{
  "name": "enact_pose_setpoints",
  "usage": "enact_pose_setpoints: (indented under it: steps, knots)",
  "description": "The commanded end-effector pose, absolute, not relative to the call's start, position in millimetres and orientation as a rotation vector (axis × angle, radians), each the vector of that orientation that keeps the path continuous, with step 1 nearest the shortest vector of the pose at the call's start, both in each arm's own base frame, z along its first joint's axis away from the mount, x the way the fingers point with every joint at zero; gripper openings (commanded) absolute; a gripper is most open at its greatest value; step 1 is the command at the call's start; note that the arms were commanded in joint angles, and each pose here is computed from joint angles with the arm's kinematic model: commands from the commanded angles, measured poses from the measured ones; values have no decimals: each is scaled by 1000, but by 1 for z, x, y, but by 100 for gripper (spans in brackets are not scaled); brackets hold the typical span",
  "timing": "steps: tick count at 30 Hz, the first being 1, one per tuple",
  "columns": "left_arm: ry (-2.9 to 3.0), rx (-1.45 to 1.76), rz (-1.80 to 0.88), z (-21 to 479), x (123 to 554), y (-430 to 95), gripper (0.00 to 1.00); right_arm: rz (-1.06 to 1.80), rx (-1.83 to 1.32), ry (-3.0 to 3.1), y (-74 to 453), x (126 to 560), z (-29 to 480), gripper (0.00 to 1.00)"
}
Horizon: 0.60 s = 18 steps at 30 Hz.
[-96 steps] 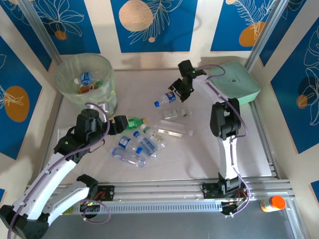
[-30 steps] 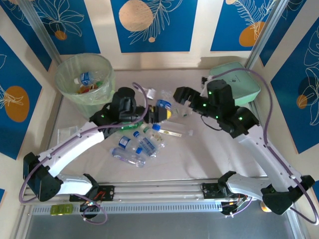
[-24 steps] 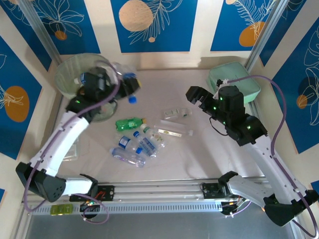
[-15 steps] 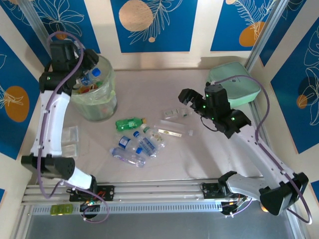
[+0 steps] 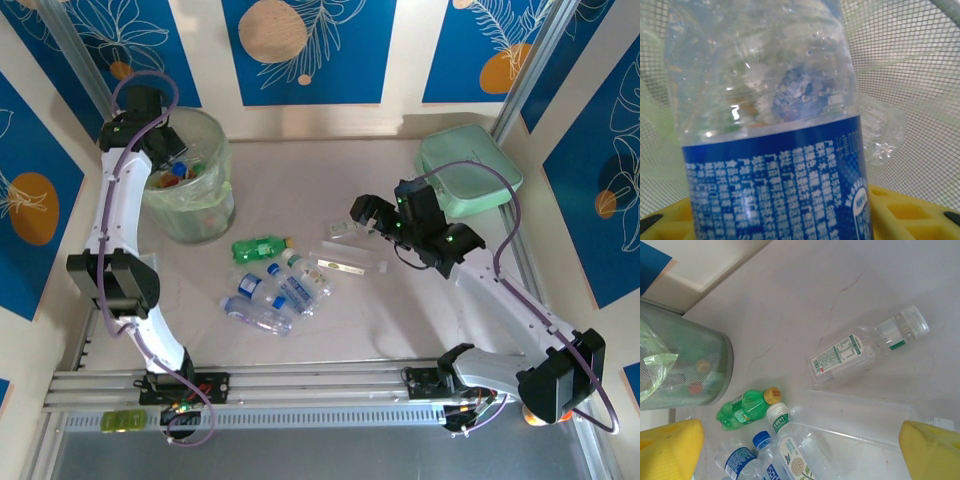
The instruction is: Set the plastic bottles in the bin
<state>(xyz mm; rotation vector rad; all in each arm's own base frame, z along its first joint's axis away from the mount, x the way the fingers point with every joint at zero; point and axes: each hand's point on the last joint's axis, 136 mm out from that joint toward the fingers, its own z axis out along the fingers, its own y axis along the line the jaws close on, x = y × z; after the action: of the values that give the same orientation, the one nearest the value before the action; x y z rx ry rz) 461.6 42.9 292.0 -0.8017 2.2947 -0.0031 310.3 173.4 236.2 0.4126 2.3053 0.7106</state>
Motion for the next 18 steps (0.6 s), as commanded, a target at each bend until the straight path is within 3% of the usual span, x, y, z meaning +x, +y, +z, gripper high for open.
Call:
enact_pose_setpoints:
  steps: [1, 12, 18]
  knots:
    - [2328, -787, 152, 287, 453, 64, 45, 726, 370, 2315, 181, 312, 234, 100]
    - [2388, -831, 73, 266, 454, 73, 70, 754, 341, 2322, 188, 313, 233, 100]
    - [2344, -847, -1, 289, 449, 73, 87, 774, 299, 2308, 196, 308, 243, 100]
